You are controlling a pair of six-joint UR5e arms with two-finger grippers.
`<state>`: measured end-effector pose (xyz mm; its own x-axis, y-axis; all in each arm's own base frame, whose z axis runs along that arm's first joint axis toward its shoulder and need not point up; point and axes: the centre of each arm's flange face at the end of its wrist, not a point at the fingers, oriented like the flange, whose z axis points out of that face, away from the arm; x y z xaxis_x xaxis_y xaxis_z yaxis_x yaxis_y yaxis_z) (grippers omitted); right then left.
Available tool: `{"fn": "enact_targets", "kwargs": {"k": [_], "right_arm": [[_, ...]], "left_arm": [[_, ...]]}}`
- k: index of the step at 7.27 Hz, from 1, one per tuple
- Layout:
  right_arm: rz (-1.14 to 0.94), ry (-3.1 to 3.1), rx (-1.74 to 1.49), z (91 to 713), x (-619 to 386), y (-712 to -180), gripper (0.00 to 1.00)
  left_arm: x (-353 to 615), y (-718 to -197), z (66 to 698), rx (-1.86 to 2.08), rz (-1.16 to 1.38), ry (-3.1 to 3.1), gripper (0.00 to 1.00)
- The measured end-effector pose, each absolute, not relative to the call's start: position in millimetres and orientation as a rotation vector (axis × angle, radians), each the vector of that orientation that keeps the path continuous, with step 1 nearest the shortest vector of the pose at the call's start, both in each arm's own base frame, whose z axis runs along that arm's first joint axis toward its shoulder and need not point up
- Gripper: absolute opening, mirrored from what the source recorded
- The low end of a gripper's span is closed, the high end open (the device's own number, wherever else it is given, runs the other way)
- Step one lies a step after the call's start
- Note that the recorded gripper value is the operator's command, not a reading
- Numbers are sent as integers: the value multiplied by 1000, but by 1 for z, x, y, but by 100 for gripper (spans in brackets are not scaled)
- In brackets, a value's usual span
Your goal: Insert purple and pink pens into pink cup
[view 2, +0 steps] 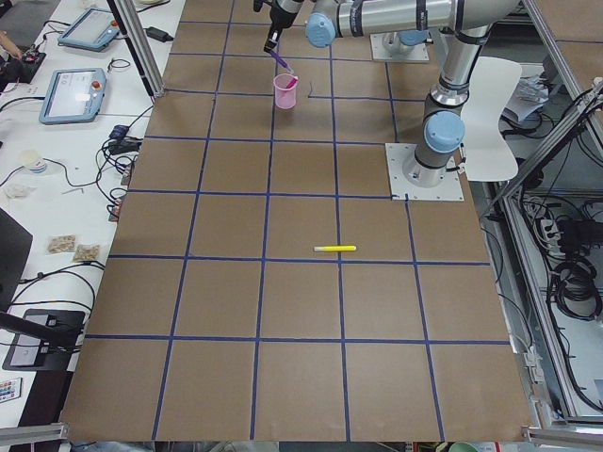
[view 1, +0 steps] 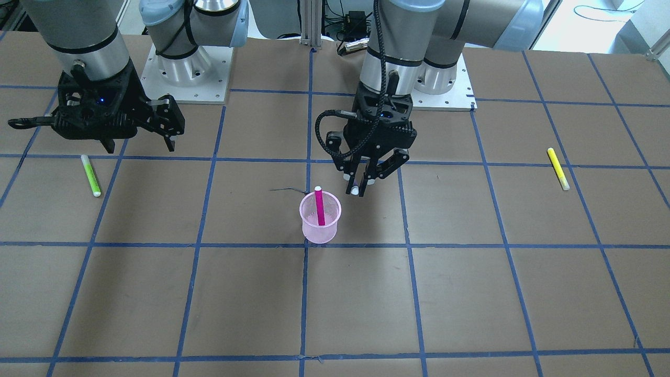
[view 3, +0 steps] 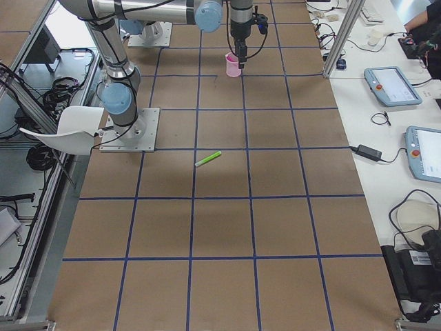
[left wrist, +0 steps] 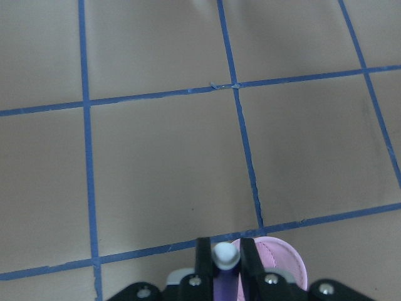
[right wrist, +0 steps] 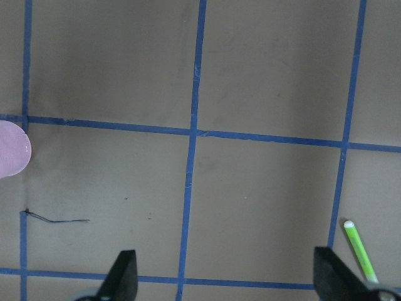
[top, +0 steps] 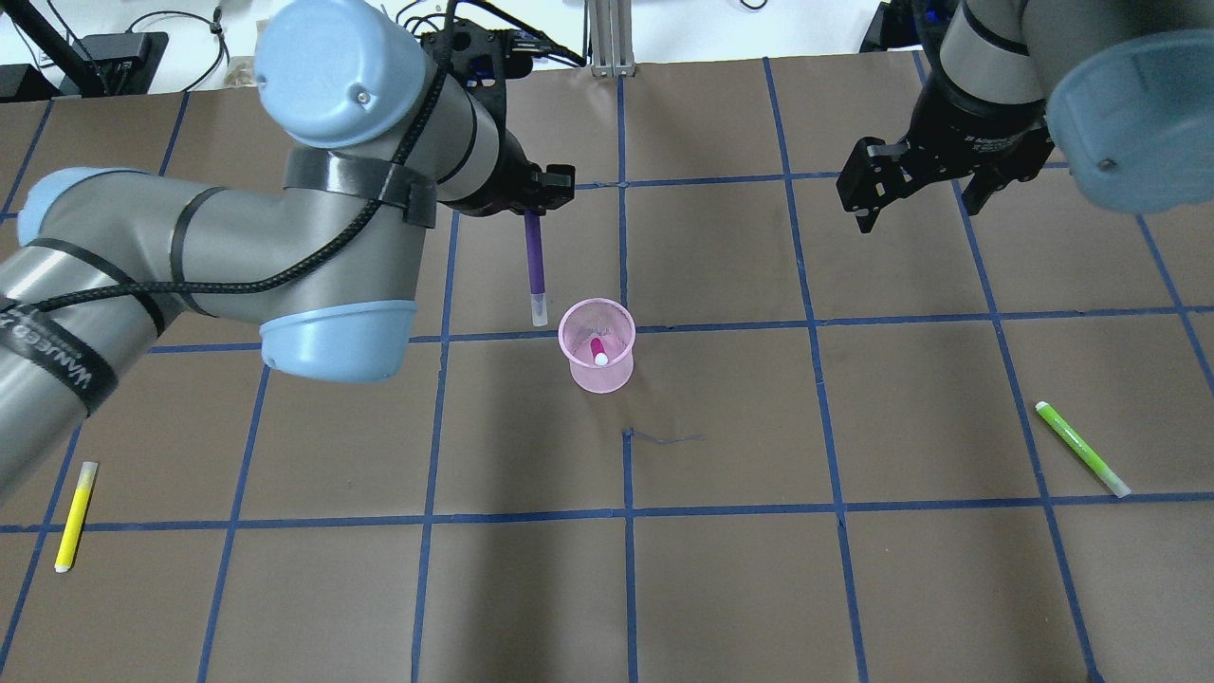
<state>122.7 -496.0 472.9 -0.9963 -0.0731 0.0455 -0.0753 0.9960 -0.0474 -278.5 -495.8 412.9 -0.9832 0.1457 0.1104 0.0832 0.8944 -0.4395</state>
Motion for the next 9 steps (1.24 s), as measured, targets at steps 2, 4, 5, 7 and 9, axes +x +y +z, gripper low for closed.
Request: {"fn": "enact_targets", "kwargs": {"k": [2, 4, 5, 7, 9], "right_arm": [[106, -3132, -58, 494, 127, -478, 100], [75, -3137, -130, 496, 125, -464, 100], [66, -3139, -141, 495, 126, -462, 100], [64, -3140, -146, 496, 127, -459, 100], [65, -3137, -145, 497, 127, -457, 100]], "left_arm": [[-293, -507, 393, -177, 733, -2889, 0], [-310, -509, 368, -215, 696, -2893, 0], [-316, -508, 358, -232, 675, -2899, 0], [-321, -506, 349, -261, 655, -2906, 0], [-321, -504, 340, -269, 636, -2918, 0]]}}
